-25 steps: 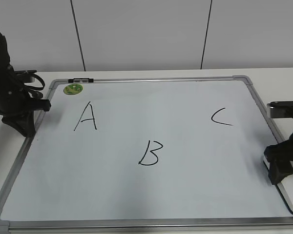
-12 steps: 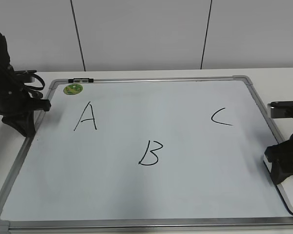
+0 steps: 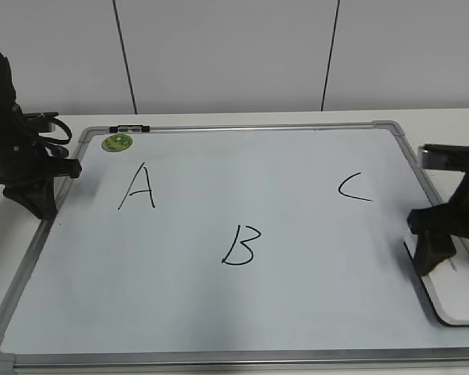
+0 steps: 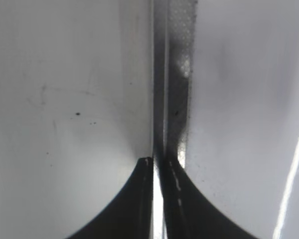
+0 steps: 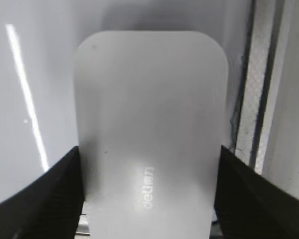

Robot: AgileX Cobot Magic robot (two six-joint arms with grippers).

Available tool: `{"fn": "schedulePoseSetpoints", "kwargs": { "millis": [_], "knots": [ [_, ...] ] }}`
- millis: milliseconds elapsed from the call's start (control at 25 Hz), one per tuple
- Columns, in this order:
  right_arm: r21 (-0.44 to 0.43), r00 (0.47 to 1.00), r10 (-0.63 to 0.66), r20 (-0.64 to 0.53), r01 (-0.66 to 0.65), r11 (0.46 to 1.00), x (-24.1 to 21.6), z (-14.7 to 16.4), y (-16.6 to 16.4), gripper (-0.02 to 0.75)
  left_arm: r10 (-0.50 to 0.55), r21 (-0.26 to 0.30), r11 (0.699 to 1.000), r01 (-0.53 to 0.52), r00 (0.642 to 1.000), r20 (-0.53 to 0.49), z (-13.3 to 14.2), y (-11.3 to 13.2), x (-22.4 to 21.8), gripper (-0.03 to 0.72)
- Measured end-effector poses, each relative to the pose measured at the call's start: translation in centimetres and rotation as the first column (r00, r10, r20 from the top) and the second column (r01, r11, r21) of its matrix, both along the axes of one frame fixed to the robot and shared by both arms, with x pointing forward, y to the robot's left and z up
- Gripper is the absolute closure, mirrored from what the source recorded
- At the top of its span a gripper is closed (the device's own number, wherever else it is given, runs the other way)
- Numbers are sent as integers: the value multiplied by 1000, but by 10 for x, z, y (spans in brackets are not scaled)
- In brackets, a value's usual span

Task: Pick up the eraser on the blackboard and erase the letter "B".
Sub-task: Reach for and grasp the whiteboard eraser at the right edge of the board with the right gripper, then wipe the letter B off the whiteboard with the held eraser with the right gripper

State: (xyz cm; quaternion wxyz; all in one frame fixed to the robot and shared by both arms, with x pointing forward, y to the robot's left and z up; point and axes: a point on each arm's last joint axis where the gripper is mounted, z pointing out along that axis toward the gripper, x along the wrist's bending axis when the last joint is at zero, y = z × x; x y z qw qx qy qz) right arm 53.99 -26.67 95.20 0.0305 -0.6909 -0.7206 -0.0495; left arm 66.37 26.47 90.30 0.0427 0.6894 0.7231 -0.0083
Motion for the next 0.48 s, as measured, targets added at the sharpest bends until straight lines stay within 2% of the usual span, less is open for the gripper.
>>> {"fn": "schedulePoseSetpoints", "kwargs": {
  "millis": [240,480],
  "knots": [
    [12,988,143,60,-144,989,20,30,44,211,0,0,1000,0,1000,2,0,0,0,654],
    [2,964,266,-10,-266,964,42,22,95,211,0,0,1000,0,1000,2,0,0,0,654]
  ]
}}
